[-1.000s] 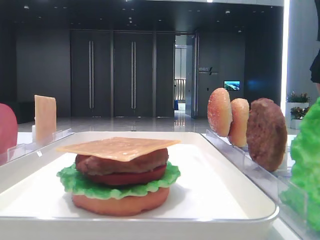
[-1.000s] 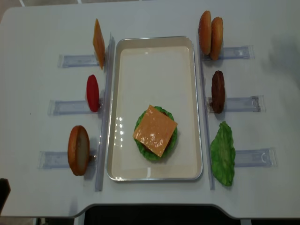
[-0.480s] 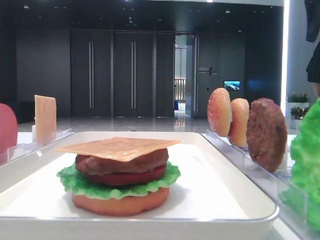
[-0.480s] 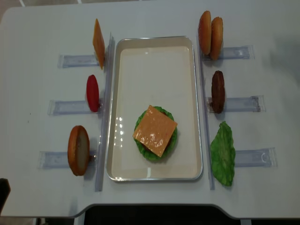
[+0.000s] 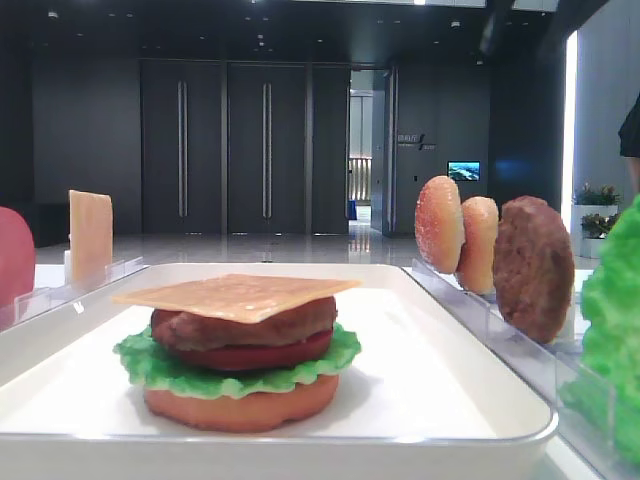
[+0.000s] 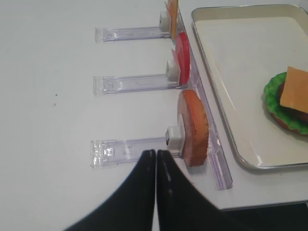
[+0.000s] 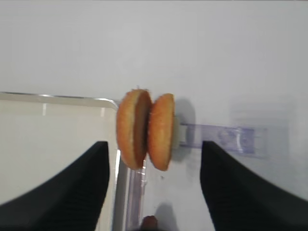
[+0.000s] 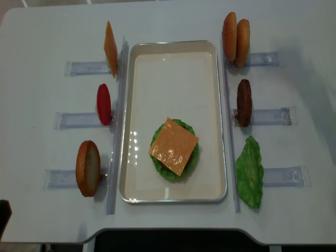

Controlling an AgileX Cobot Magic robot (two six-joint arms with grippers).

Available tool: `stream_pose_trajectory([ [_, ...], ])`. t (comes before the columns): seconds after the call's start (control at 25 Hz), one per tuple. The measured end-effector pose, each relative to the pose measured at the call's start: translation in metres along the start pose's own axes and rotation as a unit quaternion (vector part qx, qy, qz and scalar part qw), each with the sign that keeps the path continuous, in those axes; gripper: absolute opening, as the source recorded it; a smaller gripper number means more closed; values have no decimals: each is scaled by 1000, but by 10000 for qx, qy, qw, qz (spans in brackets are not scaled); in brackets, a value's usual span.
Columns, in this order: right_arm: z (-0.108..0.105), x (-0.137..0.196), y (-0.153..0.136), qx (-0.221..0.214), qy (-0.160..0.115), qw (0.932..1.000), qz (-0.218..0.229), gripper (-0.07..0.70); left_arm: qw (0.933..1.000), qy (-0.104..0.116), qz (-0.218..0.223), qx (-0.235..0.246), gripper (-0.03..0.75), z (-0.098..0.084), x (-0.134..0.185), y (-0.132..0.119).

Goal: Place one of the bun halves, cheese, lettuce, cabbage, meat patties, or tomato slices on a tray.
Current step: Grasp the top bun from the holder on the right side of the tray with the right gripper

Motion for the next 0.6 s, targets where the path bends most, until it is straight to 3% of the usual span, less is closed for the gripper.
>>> stream_pose_trajectory([
  [0.32,51,10,-36,-285,276,9991,147,402,10000,0,0,0,-7,0,0,0],
  [0.6,49,13,-58,-32,301,9992,251,417,10000,0,0,0,-7,0,0,0],
])
Point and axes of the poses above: a point on each arm's last joint axis where the gripper is mounted, y pointing back along that axis away from the gripper, z along the wrist's bending axis when the last joint is at zero, x = y × z, the point moved 4 cm from there along -y, pointing out along that axis toward the gripper, and after that the axes turned 1 degree about -y, right-handed, at the moved point
